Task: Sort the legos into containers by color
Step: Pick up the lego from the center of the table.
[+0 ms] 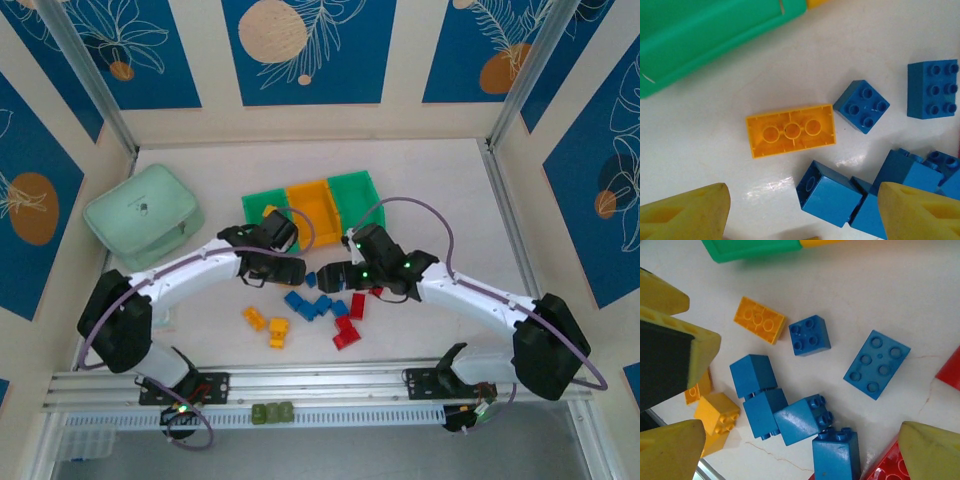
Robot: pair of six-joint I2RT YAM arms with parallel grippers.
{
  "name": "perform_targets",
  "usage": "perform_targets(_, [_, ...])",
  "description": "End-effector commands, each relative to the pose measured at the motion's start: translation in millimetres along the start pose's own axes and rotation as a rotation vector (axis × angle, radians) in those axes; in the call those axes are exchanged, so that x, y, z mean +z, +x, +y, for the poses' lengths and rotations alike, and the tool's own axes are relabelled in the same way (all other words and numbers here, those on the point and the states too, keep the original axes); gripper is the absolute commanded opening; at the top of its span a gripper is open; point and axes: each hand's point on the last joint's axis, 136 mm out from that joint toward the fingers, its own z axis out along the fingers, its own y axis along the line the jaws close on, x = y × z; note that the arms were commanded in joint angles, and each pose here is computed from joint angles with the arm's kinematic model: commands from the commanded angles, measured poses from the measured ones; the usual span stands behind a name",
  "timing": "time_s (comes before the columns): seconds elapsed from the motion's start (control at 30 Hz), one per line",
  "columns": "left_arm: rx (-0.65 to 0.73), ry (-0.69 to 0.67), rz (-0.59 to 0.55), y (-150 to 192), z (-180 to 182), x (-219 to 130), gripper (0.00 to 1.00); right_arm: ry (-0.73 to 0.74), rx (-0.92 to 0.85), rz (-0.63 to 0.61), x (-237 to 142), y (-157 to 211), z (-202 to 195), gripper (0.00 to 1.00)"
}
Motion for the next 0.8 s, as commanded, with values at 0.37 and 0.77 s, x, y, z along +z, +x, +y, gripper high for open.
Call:
perform_targets(0.37, [-0.032,-0.066,0.068,5.2,3.6,54.0,0.78,0.033,-0.034,-0.011,10.4,2.1,-0.3,0.99])
perform_targets(0.77, [-0.024,-0.125,0.058,-2.5,11.4,72.2,0.72,0.033,-0.037,-0.012,10.6,0.6,-0.6,0.99])
